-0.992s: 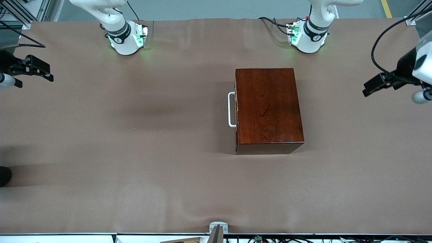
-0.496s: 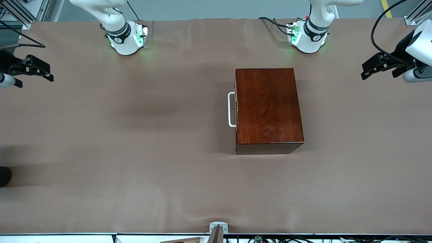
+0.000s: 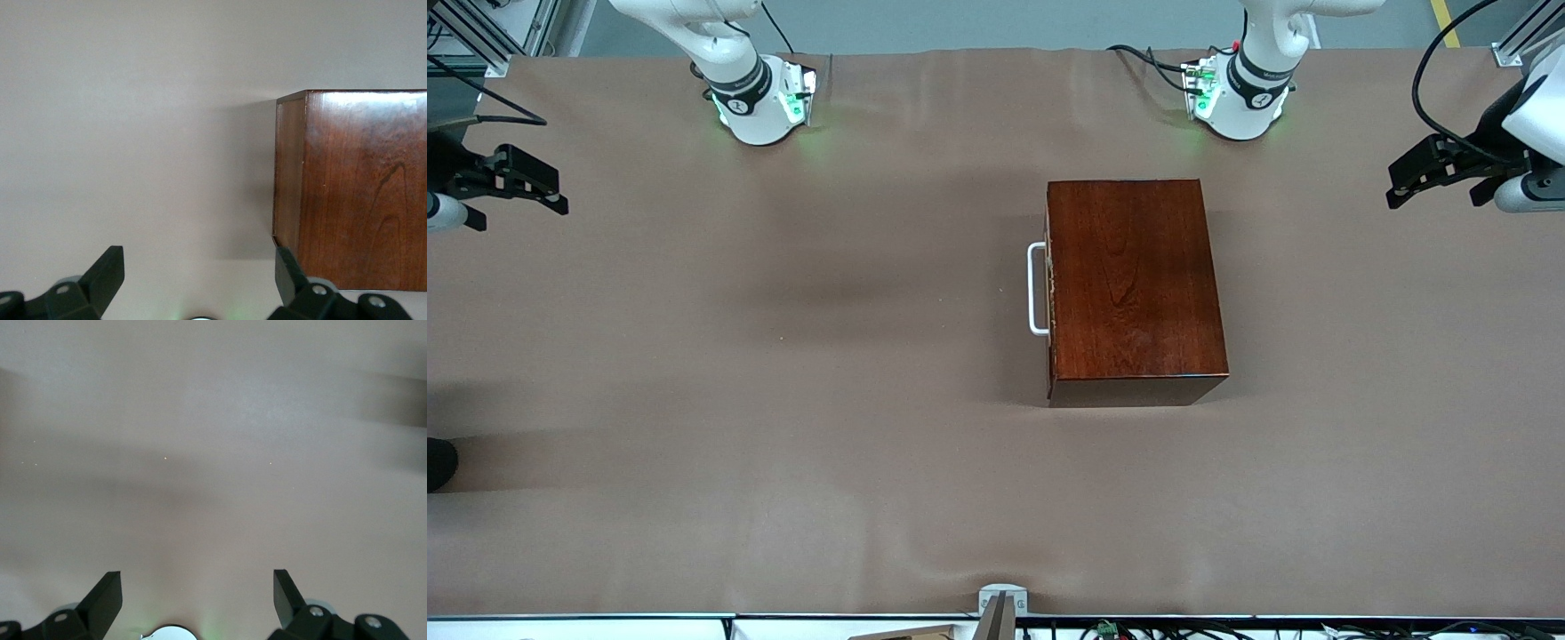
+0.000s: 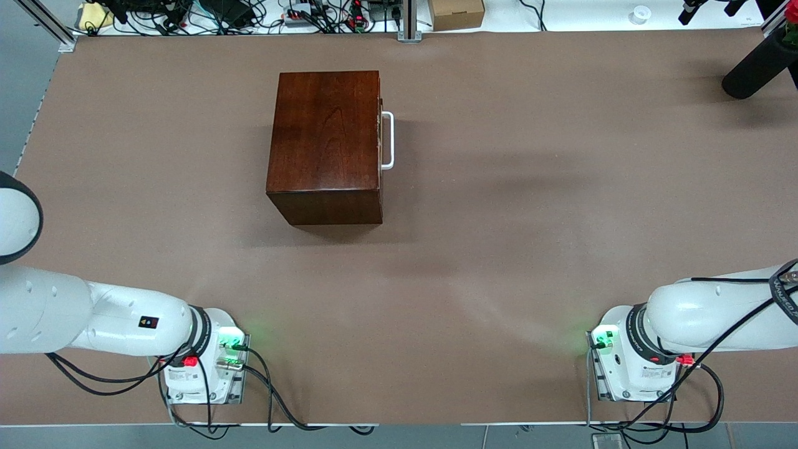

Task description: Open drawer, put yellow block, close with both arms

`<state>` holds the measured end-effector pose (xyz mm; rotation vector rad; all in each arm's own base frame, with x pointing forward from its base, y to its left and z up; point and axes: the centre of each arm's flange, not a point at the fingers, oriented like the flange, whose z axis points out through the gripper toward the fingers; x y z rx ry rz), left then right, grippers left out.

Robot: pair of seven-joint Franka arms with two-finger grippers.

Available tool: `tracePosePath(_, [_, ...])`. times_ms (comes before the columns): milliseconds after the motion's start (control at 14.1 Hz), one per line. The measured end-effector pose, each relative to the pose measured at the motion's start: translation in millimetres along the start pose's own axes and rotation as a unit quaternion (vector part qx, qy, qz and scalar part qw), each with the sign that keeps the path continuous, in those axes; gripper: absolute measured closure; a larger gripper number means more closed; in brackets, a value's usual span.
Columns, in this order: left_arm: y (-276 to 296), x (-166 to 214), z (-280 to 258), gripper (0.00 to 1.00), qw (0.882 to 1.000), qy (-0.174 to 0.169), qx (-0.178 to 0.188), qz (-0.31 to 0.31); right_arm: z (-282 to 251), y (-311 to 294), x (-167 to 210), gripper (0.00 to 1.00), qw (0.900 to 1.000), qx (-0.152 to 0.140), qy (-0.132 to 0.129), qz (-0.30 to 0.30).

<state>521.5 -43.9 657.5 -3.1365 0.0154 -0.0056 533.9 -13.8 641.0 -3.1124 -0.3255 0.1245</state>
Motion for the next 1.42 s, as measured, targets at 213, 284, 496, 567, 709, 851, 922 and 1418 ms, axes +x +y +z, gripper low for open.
tracePosePath(213, [-10, 0, -9, 0.00, 1.000, 0.007, -0.001, -0.006, 0, 0, 0, 0.00, 1.000, 0.000, 0.000, 0.000])
tracePosePath(284, [-11, -1, -9, 0.00, 1.000, 0.004, 0.000, -0.007, 0, 0, 0, 0.00, 1.000, 0.000, 0.000, 0.000])
tracePosePath(496, [-11, -2, -8, 0.00, 1.000, 0.000, 0.000, -0.006, 0, 0, 0, 0.00, 1.000, 0.000, 0.000, 0.000])
tracePosePath(567, [-10, -2, -8, 0.00, 1.000, -0.001, 0.000, -0.006, 0, 0, 0, 0.00, 1.000, 0.000, 0.000, 0.000])
tracePosePath(709, [-5, -3, -8, 0.00, 1.000, -0.002, 0.001, -0.001, 0, 0, 0, 0.00, 1.000, 0.000, 0.000, 0.000])
tracePosePath(851, [5, -4, -7, 0.00, 1.000, -0.003, 0.005, 0.007, 0, 0, 0, 0.00, 1.000, 0.000, -0.001, 0.000])
tracePosePath(922, [12, -4, -7, 0.00, 1.000, -0.003, 0.007, 0.012, 0, 0, 0, 0.00, 1.000, 0.000, -0.001, 0.000])
tracePosePath(1418, [9, -5, -7, 0.00, 1.000, -0.005, 0.008, 0.011, 0, 0, 0, 0.00, 1.000, 0.000, -0.001, 0.000])
